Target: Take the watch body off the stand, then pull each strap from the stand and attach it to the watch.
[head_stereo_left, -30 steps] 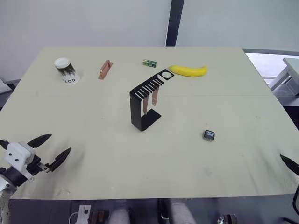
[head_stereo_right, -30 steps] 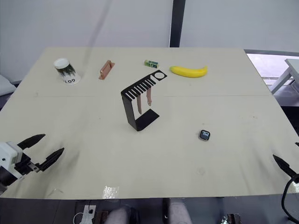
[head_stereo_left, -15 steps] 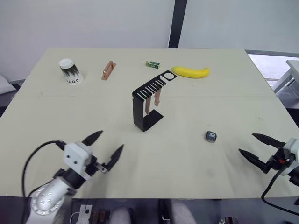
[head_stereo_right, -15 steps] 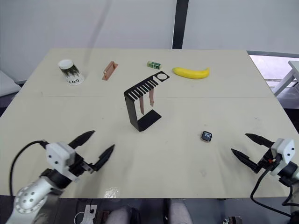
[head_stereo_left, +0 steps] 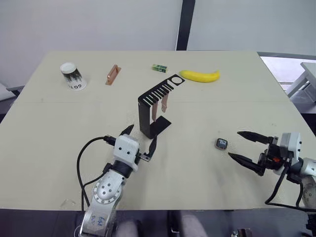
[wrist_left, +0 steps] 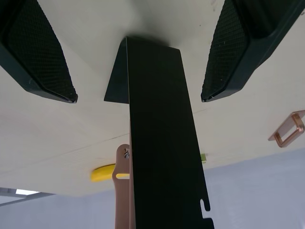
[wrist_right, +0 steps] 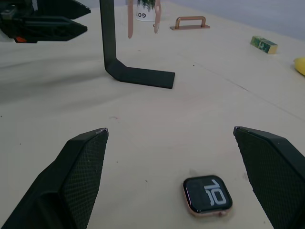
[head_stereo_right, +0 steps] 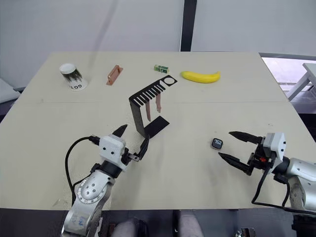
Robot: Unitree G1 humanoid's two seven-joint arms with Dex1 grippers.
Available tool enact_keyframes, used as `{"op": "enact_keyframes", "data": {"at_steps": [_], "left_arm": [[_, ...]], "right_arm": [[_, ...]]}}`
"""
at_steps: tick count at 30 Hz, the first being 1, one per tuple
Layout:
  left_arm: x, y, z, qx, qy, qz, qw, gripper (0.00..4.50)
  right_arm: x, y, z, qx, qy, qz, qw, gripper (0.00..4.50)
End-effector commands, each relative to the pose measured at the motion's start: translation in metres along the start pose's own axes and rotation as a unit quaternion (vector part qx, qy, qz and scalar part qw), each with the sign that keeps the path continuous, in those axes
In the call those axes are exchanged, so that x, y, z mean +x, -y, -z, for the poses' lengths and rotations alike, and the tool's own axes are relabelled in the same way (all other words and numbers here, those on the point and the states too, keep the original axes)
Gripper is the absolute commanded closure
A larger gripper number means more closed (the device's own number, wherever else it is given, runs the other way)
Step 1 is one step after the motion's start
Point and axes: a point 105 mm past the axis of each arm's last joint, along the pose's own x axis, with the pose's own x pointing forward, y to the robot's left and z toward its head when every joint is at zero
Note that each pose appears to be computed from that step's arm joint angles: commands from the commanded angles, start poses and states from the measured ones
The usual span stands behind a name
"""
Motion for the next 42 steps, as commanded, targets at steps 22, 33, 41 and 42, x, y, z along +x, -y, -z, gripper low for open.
{"op": "enact_keyframes", "data": {"at_steps": [22, 33, 41, 42], "left_arm": [[0.031, -0.015, -0.010, -0.020, 0.033, -0.079, 0.996, 0.00], [0.043, -0.020, -0.016, -0.013, 0.046, -0.081, 0.996, 0.00], [0.044, -0.037, -0.021, -0.006, 0.051, -0.117, 0.992, 0.00], [0.044, -0.040, -0.022, -0.006, 0.051, -0.124, 0.991, 0.00]], "right_arm": [[0.040, -0.018, -0.038, -0.001, 0.032, -0.022, 0.999, 0.03], [0.045, -0.022, -0.038, 0.002, 0.029, -0.022, 0.999, 0.03], [0.048, -0.023, -0.037, 0.006, 0.034, -0.020, 0.999, 0.03], [0.048, -0.023, -0.037, 0.006, 0.034, -0.020, 0.999, 0.03]]}}
